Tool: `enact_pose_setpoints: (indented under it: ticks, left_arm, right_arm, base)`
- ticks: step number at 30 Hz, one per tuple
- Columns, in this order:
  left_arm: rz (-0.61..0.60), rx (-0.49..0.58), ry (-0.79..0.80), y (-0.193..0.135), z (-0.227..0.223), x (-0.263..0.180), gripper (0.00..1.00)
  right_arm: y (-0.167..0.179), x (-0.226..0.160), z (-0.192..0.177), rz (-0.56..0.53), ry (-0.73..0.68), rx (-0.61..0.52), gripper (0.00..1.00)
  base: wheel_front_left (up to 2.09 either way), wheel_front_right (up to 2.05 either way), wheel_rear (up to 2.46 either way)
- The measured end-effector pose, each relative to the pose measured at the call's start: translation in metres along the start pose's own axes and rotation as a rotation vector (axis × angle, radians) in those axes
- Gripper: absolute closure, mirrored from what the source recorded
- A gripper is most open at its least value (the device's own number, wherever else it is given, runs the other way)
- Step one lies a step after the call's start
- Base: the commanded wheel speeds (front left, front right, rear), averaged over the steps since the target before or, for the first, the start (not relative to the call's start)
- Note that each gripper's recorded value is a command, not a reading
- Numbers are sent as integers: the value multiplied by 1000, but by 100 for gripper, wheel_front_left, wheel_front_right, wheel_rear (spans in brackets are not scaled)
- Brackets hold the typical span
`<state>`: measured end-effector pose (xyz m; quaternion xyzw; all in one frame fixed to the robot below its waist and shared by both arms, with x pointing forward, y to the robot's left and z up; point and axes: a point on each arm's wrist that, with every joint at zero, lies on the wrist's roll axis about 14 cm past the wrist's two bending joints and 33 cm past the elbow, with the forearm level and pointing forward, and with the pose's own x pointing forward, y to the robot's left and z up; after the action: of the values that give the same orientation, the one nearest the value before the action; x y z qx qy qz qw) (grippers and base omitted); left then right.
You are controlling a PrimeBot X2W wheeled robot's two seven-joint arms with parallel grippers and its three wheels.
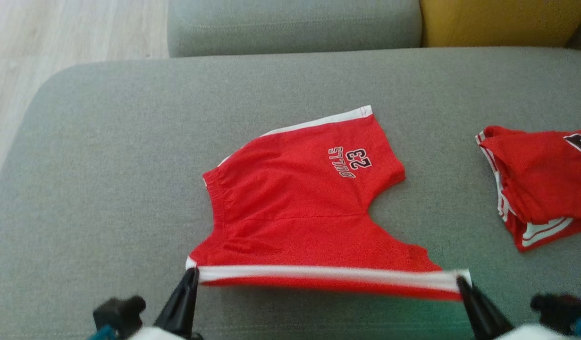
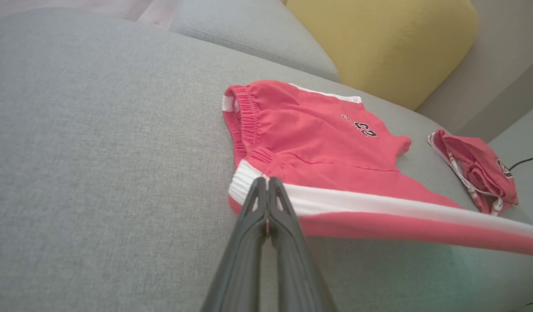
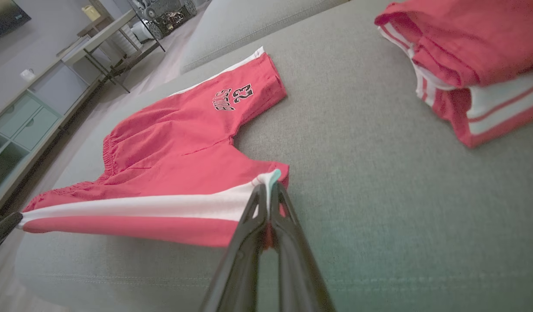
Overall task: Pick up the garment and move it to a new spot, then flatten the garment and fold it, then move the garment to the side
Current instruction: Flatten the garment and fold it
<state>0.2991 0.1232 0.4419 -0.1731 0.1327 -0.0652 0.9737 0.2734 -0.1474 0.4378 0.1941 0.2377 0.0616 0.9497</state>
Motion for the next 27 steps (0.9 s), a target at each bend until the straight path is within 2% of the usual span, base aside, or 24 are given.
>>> enact_pose_setpoints:
  ticks: [8, 13, 19, 27]
  left_arm:
    - [-61, 35, -15, -3, 31, 49, 100]
    - [-76, 43, 1, 0, 42, 85, 100]
    - [-70, 39, 23, 9, 47, 127, 100]
    - [-40, 26, 54, 26, 46, 175, 100]
  right_arm:
    - [16, 66, 69, 62, -110, -115, 100]
    - [19, 119, 93, 89, -88, -195, 100]
    - [30, 185, 108, 122, -64, -222, 100]
    - [42, 252, 105, 153, -20, -233, 100]
  base:
    - [0, 0, 0]
    - [0, 0, 0]
    - [0, 0, 0]
    - [0, 0, 0]
